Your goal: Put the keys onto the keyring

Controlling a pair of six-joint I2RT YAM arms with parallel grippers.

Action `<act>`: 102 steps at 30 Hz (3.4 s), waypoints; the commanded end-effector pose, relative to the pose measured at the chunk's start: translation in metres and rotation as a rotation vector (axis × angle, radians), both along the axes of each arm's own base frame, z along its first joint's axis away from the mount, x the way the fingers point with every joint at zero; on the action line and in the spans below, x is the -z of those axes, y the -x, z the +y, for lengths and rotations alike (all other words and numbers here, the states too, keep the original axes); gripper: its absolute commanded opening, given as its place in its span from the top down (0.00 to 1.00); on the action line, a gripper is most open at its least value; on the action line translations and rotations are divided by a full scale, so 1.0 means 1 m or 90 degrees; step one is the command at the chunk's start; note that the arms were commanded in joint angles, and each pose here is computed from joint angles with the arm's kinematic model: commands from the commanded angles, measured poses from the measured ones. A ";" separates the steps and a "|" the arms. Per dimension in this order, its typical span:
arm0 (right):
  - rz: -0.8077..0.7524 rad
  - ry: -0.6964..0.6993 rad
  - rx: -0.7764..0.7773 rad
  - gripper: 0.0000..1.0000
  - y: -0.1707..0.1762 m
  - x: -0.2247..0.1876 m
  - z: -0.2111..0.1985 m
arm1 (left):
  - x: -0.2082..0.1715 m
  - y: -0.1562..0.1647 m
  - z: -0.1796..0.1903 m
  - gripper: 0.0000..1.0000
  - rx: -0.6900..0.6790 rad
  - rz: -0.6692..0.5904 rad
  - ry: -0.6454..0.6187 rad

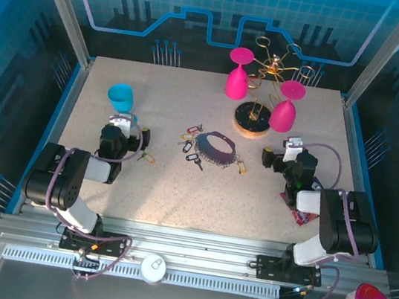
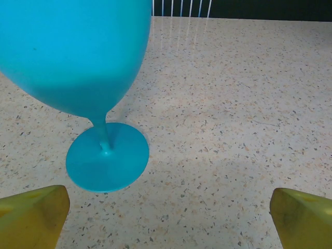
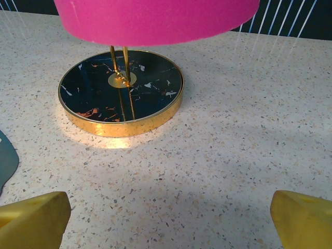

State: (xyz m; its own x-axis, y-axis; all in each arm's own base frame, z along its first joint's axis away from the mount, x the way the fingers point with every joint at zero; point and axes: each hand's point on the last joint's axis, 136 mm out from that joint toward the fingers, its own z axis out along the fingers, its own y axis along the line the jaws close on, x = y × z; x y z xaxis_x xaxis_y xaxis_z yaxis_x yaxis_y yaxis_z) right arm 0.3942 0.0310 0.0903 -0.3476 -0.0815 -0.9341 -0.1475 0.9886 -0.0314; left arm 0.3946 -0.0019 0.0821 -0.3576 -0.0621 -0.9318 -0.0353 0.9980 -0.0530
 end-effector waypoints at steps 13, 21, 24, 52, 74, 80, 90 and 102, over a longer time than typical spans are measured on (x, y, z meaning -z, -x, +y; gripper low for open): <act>-0.014 0.007 -0.008 0.00 -0.005 -0.007 0.004 | -0.013 -0.005 -0.002 0.01 0.005 -0.023 0.015; -0.013 -0.005 -0.012 0.00 -0.004 -0.007 0.003 | -0.013 -0.005 -0.002 0.01 0.007 -0.022 0.015; -0.014 -0.007 -0.014 0.00 -0.004 -0.008 0.003 | -0.013 -0.005 -0.002 0.01 0.006 -0.020 0.018; 0.101 -0.188 0.010 0.25 0.052 -0.067 0.058 | -0.143 0.031 -0.018 0.01 -0.002 -0.067 0.207; 0.389 -0.216 0.054 0.52 0.087 -0.027 0.105 | -0.076 0.067 -0.230 0.18 0.122 0.273 0.271; 0.372 -0.204 0.078 0.55 0.095 -0.028 0.093 | -0.044 0.064 -0.271 0.30 0.082 0.327 0.267; 0.364 -0.206 0.086 0.56 0.106 -0.028 0.086 | -0.001 0.050 -0.301 0.51 0.035 0.396 0.295; 0.393 -0.209 0.056 0.59 0.101 -0.024 0.099 | 0.025 0.047 -0.307 0.62 -0.004 0.424 0.311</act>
State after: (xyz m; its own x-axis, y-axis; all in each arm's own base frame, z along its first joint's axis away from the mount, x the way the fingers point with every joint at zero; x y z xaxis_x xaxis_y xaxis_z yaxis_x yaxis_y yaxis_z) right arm 0.2910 0.1198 0.1081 -0.8064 0.2340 -0.5431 0.0625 0.9469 0.3153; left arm 0.3433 -0.3025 0.0590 -0.8309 -0.3815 -0.4050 -0.1901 0.8788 -0.4378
